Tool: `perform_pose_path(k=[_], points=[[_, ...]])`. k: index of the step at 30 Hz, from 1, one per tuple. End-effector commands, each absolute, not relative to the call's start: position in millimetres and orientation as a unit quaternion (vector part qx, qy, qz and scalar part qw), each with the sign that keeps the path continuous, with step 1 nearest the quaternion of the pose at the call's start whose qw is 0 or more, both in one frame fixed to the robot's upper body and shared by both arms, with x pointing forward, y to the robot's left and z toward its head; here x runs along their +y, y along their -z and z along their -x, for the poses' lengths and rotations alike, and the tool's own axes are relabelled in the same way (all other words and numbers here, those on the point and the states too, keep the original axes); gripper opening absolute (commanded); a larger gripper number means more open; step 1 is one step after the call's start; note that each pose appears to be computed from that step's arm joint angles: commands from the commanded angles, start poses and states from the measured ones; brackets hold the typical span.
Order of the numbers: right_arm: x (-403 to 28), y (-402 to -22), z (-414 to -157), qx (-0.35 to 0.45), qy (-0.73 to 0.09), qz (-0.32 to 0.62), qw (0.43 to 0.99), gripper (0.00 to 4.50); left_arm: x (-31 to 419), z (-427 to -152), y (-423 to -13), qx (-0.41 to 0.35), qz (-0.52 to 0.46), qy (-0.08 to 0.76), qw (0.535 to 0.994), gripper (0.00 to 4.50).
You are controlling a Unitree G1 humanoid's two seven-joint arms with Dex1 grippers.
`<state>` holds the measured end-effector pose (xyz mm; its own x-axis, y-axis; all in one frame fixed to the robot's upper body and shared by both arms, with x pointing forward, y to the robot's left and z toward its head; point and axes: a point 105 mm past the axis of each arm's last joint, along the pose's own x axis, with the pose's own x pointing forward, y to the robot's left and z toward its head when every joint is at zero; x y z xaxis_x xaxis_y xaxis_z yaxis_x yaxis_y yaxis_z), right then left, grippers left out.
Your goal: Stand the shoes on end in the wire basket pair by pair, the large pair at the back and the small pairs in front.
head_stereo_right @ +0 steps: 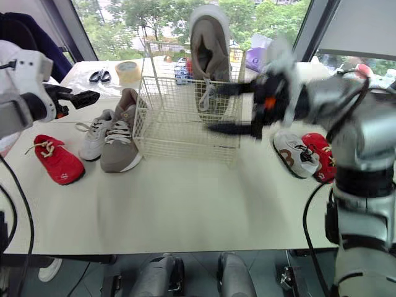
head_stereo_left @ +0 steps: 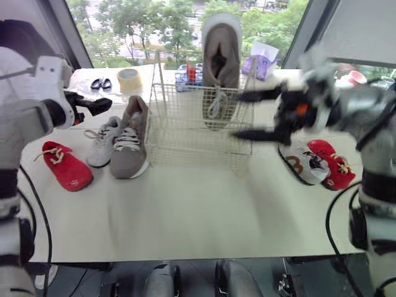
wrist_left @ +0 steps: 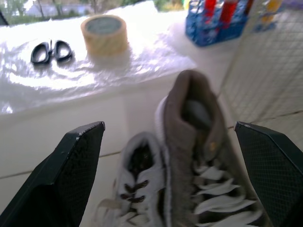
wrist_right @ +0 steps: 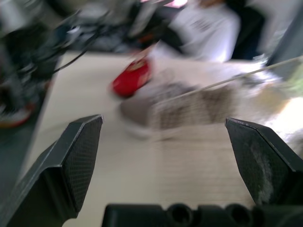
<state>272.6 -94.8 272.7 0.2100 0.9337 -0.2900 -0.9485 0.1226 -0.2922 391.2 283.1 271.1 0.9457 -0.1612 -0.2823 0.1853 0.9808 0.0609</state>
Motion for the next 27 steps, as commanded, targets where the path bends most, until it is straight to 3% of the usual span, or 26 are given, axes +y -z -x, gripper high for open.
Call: perform_pose_path(k=[1, 9, 17, 20, 27], points=[[-93.8, -273.5, -265.2, 0.004, -0.601, 0.258, 0.756, 4.46, 291.4, -406.7, -279.9, 0.158, -0.058, 0.083, 0.982, 4.50], [-90.6, -280.3, -263.4, -0.026, -0.556, 0.228, 0.799, 4.46, 267.5, -440.9, -275.8, 0.163, -0.077, 0.125, 0.976, 4.50], [-91.6, -285.0, -271.8, -0.041, -0.516, 0.225, 0.826, 4.46, 236.9, -458.8, -231.3, 0.200, -0.108, 0.141, 0.964, 4.50], [-91.9, -287.1, -273.9, -0.048, -0.506, 0.224, 0.832, 4.50, 228.3, -461.9, -221.7, 0.207, -0.129, 0.146, 0.959, 3.76], [-94.8, -288.8, -277.0, -0.054, -0.491, 0.224, 0.840, 4.50, 221.9, -464.6, -228.0, 0.191, -0.109, 0.148, 0.964, 0.42]])
